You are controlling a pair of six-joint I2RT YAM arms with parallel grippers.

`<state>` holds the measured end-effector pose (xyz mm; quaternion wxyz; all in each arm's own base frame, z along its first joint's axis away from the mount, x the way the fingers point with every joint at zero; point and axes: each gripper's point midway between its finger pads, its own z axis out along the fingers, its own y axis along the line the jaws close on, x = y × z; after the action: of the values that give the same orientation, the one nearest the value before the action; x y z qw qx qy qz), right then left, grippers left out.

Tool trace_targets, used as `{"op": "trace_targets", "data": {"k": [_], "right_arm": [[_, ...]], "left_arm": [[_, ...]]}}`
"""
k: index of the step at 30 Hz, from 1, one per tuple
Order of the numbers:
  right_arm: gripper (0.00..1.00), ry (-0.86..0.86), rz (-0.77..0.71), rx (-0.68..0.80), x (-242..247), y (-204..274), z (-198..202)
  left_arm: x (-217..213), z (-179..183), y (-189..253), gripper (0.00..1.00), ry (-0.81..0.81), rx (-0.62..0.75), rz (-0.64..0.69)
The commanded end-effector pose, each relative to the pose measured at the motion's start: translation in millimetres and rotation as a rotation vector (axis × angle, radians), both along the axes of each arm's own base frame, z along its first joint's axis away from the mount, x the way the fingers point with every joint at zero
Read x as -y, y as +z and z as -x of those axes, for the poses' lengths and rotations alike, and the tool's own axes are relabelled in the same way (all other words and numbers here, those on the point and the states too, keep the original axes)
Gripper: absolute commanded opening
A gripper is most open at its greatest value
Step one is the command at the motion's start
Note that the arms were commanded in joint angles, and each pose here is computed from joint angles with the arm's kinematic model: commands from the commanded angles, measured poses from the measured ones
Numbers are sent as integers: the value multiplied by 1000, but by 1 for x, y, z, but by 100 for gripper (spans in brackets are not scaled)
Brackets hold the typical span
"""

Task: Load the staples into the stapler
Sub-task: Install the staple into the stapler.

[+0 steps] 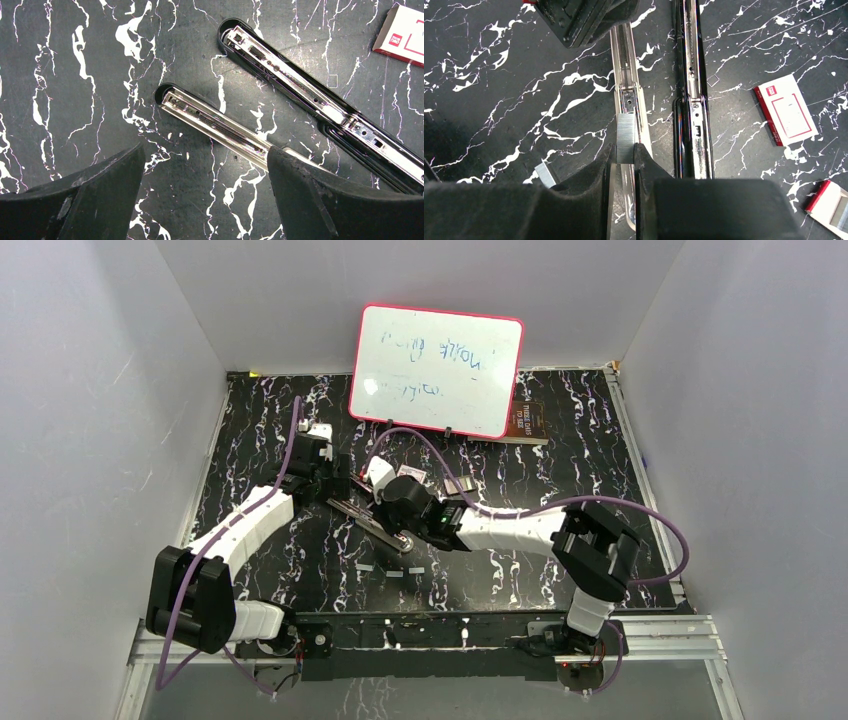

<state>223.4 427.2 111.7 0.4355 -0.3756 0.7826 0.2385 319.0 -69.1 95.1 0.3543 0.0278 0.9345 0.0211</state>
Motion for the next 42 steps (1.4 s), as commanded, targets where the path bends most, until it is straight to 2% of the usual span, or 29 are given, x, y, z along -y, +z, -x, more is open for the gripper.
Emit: {"op": "trace_targets", "data": {"k": [1, 11, 42], "right_arm": [[0, 15, 16, -4, -9, 5, -5], [0, -23, 64, -49, -3, -12, -8], [0, 5, 104, -112, -2, -27, -2]], "left_arm": [[-1, 4, 5, 91, -9, 14, -8], [-1, 3, 5, 91, -8, 16, -9], [-2, 4, 5, 91, -11, 14, -10]]}}
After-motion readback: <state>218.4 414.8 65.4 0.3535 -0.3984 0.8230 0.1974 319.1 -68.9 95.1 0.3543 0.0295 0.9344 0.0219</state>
